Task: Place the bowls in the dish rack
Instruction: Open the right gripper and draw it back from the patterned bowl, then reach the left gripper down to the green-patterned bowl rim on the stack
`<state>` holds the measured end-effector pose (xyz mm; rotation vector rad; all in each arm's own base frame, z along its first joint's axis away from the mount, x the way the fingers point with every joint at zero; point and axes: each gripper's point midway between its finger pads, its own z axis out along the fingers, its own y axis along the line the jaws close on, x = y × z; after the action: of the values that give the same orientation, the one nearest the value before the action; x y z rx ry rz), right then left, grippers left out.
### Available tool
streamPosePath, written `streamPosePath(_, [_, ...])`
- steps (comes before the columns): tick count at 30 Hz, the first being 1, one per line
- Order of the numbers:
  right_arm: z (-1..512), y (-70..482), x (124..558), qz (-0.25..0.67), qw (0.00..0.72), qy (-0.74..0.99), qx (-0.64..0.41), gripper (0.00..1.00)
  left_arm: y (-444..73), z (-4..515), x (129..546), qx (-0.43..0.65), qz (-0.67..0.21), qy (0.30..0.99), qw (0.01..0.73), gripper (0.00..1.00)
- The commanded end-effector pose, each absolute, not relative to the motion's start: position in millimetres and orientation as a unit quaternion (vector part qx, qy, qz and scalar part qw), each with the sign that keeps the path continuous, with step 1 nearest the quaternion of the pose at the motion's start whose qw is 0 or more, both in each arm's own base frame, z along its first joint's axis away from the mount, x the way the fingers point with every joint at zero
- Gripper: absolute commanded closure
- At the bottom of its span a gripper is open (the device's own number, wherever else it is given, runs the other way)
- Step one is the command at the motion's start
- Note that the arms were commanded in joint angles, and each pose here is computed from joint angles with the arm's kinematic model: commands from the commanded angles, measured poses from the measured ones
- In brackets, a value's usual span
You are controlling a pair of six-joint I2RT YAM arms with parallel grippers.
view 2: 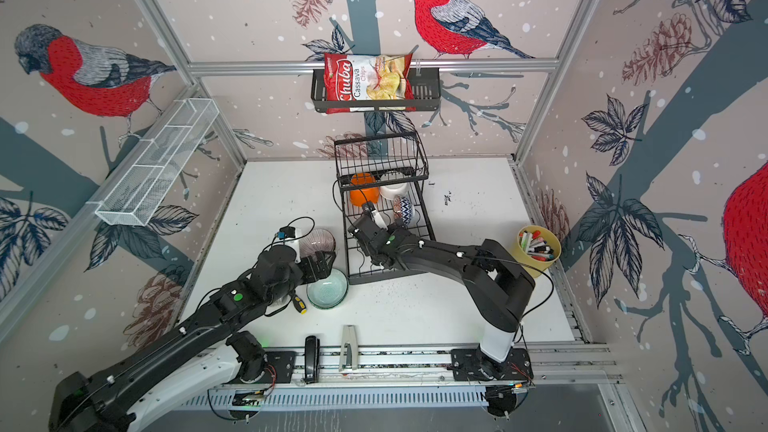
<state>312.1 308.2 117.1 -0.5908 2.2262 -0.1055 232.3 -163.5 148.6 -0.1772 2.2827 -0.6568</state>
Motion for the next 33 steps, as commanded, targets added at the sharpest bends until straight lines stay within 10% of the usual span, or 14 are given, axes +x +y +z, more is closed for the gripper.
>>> streamPosePath(1, [121, 317, 298, 0.008, 0.391, 0.889, -0.238, 0.02, -155, 137, 227, -0.078, -0.226, 0.906, 0.348, 0.03])
streamPosePath(15, [159, 324, 264, 0.116, 0.395, 0.875, -0.256, 0.06, -143, 115, 212, -0.088, -0.16, 0.945, 0.27, 0.03])
streamPosePath(33, [159, 314, 260, 0.114, 0.403, 0.871, -0.256, 0.06, -139, 73, 189, -0.064, -0.089, 0.982, 0.155, 0.31])
